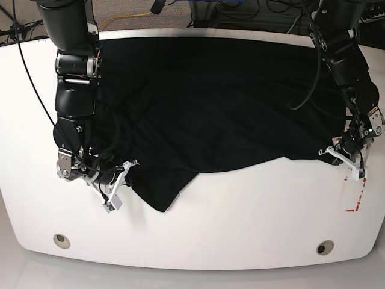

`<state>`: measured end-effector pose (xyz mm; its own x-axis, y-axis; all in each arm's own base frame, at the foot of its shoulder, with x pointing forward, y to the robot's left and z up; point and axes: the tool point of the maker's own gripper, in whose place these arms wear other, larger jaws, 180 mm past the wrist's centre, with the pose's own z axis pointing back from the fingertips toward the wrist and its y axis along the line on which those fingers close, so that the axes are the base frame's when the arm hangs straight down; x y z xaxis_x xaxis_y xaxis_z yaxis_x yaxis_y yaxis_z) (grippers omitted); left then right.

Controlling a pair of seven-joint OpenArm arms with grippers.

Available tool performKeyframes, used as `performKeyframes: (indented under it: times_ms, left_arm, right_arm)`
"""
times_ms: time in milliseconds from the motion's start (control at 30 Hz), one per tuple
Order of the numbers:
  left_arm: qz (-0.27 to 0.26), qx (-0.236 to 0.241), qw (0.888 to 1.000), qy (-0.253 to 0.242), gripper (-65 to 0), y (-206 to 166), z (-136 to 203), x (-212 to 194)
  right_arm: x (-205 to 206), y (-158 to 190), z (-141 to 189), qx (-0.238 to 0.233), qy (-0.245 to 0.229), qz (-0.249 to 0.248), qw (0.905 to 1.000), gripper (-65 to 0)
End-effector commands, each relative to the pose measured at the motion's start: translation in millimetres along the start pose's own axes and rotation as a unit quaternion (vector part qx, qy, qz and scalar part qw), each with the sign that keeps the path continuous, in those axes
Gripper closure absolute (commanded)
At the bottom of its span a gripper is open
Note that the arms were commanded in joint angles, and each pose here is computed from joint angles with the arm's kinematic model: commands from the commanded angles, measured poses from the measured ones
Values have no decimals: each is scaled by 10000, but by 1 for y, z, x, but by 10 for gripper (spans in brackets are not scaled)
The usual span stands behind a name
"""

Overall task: Fold the T-shirt properly
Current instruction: 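Lift the grasped edge with both grippers and fold it over the shirt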

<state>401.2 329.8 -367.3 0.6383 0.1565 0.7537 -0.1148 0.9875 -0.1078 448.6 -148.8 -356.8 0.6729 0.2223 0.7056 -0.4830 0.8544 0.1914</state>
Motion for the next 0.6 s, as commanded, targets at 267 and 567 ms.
performKeyframes:
  times_ms: [267, 567]
  left_arm:
    - [-1147, -312, 9913, -561, 0, -26, 41, 36]
    - [-1140, -159, 9928, -322, 0, -11, 52, 2]
  right_arm:
    - [18, -13, 88, -1014, -150, 807, 9915, 0]
    - [-4, 2, 136, -1623, 77, 1257, 9787, 0]
